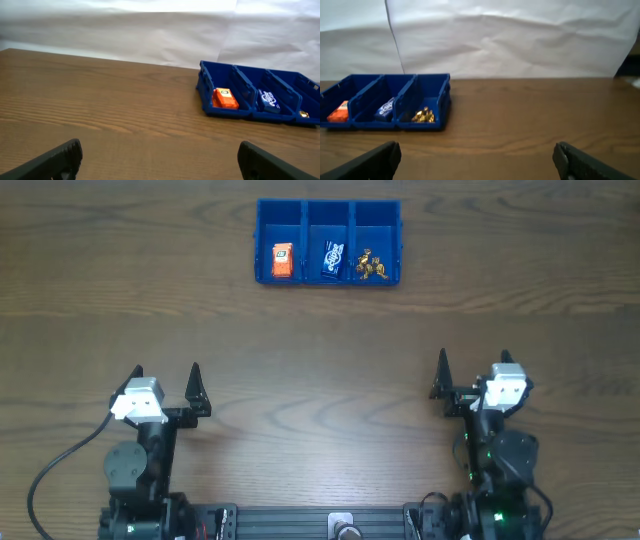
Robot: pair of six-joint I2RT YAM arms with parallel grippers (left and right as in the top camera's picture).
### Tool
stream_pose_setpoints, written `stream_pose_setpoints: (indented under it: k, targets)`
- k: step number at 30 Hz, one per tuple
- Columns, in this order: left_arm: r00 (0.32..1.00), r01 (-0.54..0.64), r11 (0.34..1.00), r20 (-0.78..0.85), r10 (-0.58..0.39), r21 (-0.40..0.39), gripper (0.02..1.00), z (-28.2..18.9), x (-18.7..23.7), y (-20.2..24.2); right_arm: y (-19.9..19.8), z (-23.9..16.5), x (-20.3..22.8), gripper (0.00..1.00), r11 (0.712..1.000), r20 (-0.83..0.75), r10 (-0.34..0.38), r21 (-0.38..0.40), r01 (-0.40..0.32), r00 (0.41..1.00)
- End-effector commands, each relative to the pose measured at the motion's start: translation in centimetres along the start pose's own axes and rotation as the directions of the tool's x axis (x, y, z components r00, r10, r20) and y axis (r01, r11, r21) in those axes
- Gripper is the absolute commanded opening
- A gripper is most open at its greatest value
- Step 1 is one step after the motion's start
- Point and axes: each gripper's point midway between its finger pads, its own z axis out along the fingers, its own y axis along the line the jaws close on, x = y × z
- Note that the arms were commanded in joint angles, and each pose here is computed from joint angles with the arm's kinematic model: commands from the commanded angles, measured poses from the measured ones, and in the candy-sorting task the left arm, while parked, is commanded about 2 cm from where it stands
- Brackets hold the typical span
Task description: Sort Candies Into Trays
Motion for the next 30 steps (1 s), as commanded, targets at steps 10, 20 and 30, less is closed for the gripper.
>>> stream_pose_setpoints:
  k: [10, 20, 30]
  targets:
    - [0.999, 0.007, 1.000, -0.051, -0.008, -0.009, 0.996, 0.0, 1.6, 0.3, 0.2, -0.9, 2.3, 0.998, 0.999, 0.004, -0.024, -0.022, 0.024, 1.000]
    - [0.999, 0.007, 1.000, -0.051, -0.008, -0.009, 0.996, 0.0, 1.6, 0.3, 0.2, -0.9, 2.9, 0.998, 0.999, -0.019, -0.026, -0.022, 0.026, 0.999]
    - [0.999, 0.007, 1.000, -0.051, -0.008, -0.009, 0.998, 0.0, 1.6, 0.3, 0.2, -0.9, 2.9, 0.998, 0.999, -0.019, -0.026, -0.022, 0.026, 0.999]
